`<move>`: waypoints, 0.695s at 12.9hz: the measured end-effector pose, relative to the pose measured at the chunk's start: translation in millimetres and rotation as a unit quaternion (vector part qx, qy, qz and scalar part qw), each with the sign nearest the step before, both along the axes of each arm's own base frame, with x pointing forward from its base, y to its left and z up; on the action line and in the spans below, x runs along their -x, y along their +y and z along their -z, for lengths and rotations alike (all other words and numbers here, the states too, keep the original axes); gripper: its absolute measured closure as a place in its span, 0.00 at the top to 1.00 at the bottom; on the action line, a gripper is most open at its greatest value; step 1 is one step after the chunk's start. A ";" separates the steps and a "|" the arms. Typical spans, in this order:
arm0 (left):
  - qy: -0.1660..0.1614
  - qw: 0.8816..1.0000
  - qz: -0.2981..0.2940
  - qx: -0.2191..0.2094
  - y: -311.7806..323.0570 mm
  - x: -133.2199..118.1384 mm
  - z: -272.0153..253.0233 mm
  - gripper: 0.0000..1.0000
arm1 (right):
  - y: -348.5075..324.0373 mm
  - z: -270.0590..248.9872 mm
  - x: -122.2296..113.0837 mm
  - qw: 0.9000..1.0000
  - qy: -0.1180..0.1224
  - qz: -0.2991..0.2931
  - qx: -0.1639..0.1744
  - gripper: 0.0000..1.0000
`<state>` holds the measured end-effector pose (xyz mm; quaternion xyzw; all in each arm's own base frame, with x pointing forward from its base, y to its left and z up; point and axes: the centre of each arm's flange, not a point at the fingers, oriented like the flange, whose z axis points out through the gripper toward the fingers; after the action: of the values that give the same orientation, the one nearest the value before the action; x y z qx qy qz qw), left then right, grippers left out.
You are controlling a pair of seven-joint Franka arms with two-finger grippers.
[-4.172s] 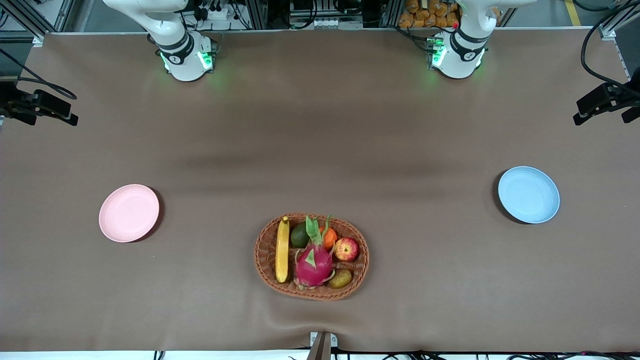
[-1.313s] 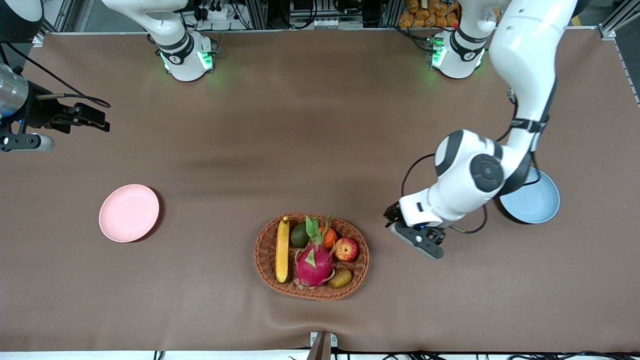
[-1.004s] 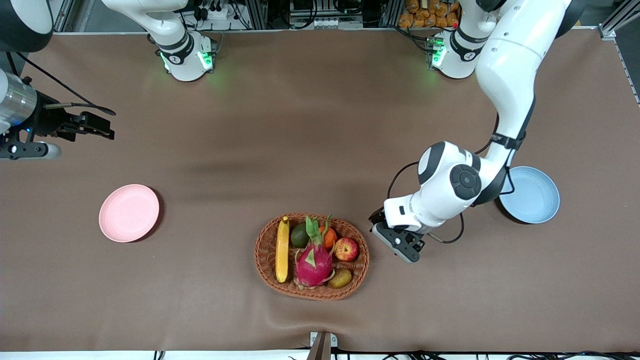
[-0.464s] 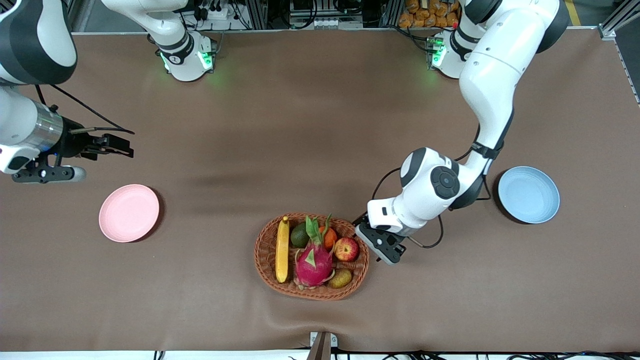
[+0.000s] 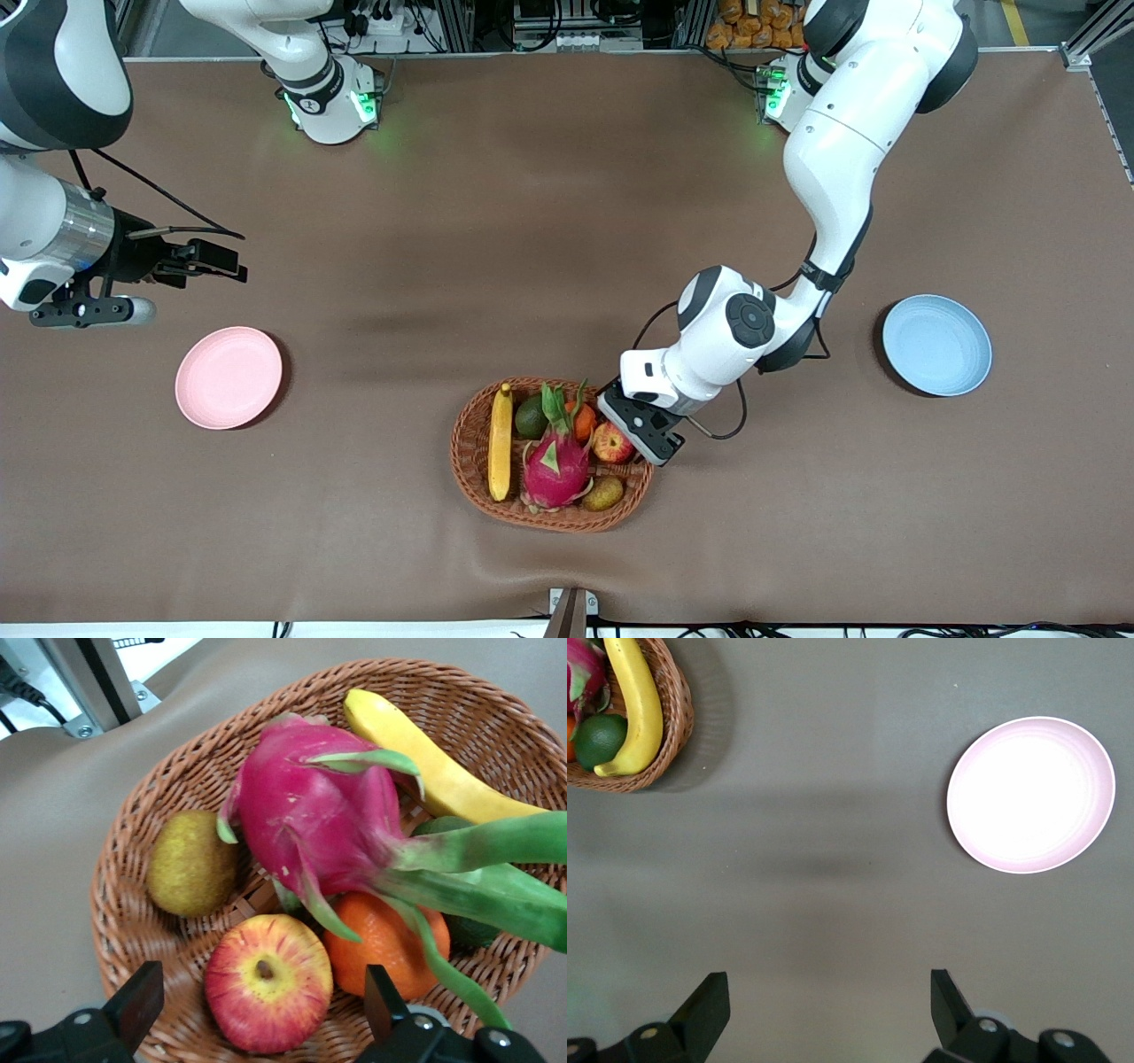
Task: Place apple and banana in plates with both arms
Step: 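Grasp the red apple with the left gripper and lift it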
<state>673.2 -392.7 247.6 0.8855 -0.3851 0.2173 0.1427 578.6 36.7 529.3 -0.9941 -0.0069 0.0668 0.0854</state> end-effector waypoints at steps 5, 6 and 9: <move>-0.001 1.000 0.025 -0.012 2.4 1.4 20.6 1.00 | 16.6 -0.2 1.0 1.000 -0.001 -0.012 0.000 1.00; 0.000 1.000 0.026 -0.013 1.9 1.9 22.3 1.00 | 16.7 -0.2 1.0 1.000 -0.001 -0.012 0.000 1.00; 0.002 1.000 0.026 -0.013 1.4 2.8 25.7 1.00 | 17.6 -0.2 1.1 1.000 -0.001 -0.013 0.000 1.00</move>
<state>670.4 -391.3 221.9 0.8775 -0.4107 0.2062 0.1374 577.5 54.3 529.5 -0.9940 -0.0199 0.0670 0.0845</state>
